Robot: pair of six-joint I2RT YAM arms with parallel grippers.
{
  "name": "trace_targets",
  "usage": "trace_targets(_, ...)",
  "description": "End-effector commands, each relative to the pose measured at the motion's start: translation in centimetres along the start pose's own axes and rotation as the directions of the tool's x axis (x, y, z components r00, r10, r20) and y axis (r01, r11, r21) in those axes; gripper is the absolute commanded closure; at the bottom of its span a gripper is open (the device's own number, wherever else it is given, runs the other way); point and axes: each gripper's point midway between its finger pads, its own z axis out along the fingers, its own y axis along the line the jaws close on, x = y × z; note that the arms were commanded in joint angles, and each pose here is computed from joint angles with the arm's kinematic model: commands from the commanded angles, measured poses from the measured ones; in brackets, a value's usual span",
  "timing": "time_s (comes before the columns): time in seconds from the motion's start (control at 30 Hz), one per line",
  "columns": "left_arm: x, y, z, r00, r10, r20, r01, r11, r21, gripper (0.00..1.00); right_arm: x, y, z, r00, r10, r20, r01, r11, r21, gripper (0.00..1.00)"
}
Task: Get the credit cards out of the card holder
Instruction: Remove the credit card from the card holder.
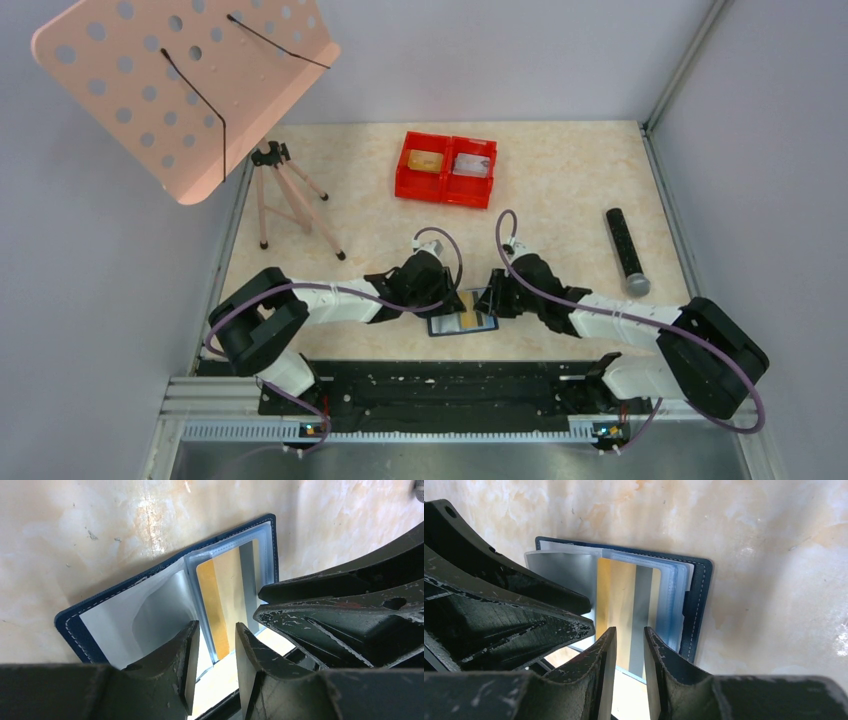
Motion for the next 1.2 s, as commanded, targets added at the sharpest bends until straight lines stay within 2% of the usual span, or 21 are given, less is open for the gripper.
trace_targets(0.0, -1.2, -1.1, 0.1, 0.999, 0.009, 0.053, -0.012, 0.999, 0.051, 0.62, 0.2, -1.6, -0.1, 1.0, 0.008, 0.009, -0.008, 0.998, 0.059, 0.73)
trace_targets(0.43, -0.6, 0.3, 0.3, 0.998, -0.025, 0.051, 0.025, 1.0, 0.012, 0.63, 0.8, -1.9, -0.2, 0.999, 0.042, 0.016, -0.042, 0.998, 0.051, 0.76)
trace_targets(0.77, -0.2, -1.0, 0.5, 0.998, -0.045, 0.039, 0.041, 0.993, 0.111, 0.65, 1.3, -2.1, 0.0, 0.999, 0.049, 0.007, -0.049, 0.998, 0.05, 0.77)
trace_targets(1.17, 0.2, -1.9, 0.3, 0.996, -0.085, 0.009, 0.083, 0.985, 0.153, 0.74, 1.4, -2.2, -0.1, 0.998, 0.064, 0.013, -0.065, 0.997, 0.044, 0.77)
